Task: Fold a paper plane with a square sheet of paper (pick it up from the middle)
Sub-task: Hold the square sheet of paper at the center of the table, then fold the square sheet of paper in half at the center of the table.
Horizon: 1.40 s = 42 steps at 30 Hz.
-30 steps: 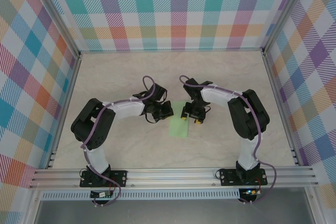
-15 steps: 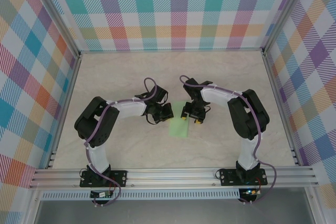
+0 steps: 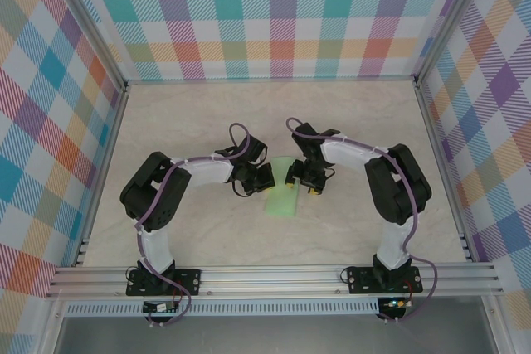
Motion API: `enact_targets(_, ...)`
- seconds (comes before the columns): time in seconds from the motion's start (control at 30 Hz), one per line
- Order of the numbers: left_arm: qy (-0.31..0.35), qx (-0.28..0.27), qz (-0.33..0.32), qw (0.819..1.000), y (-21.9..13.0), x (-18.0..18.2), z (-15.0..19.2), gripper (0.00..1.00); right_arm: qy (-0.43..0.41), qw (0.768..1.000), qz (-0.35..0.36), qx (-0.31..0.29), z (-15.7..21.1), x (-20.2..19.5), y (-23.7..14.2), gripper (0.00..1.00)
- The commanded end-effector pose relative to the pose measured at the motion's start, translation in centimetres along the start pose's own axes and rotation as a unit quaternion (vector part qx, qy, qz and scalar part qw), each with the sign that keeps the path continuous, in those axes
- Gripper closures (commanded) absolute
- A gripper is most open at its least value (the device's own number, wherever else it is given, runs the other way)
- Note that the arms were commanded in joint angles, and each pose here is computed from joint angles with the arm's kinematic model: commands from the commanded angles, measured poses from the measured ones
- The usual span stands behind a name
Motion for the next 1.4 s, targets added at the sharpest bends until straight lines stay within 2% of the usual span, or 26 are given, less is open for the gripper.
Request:
enact_targets(0.0, -0.003, 0.008, -0.058, 0.998, 0.9, 2.6, 0.8, 1.0, -0.007, 0.994, -0.076, -0.076, -1.1, 1.2, -4.0, 0.33)
enact_targets(0.07, -0.002, 0.008, -0.058, 0.998, 1.0, 2.5, 0.9, 1.0, -0.01, 0.989, -0.112, -0.099, -1.0, 1.4, -5.1, 0.33)
enact_targets(0.1, -0.002, 0.009, -0.057, 0.998, 1.0, 2.5, 0.9, 1.0, -0.016, 0.985, -0.133, -0.106, -1.0, 1.7, -5.5, 0.36)
enact_targets(0.3, 0.0, 0.01, -0.056, 0.998, 0.9, 2.4, 0.9, 1.0, -0.031, 0.97, -0.229, -0.079, -0.2, 3.5, -3.8, 0.76)
enact_targets(0.43, -0.001, 0.011, -0.058, 0.998, 1.0, 2.5, 0.9, 1.0, -0.026, 0.97, -0.233, -0.062, -0.3, 3.3, -1.9, 0.93)
enact_targets(0.97, -0.002, 0.011, -0.062, 0.998, 1.1, 2.9, 1.0, 1.0, -0.012, 0.984, -0.177, -0.028, 2.8, -1.6, 3.8, 0.92)
enact_targets(1.07, -0.001, 0.012, -0.063, 0.998, 1.0, 2.9, 1.0, 1.0, -0.022, 0.981, -0.19, -0.033, 2.2, -0.8, 2.9, 0.94)
enact_targets(1.17, -0.002, 0.011, -0.063, 0.998, 1.0, 2.9, 1.0, 1.0, -0.039, 0.971, -0.232, -0.041, 1.7, 1.0, 1.1, 0.97)
enact_targets(1.37, -0.001, 0.01, -0.063, 0.998, 0.9, 2.9, 1.1, 1.0, -0.053, 0.953, -0.291, -0.065, 2.3, 2.3, -0.7, 0.95)
Point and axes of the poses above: each hand's point on the last joint's axis, 136 mm out from that joint toward the fingers, its own y axis out along the fingers, its own x axis along the line the jaws close on, z = x × y, the point moved 4 cm from there along -y, back along the fingers, and after that the axes turned 11 degrees about -y, right-handed, at the moved point
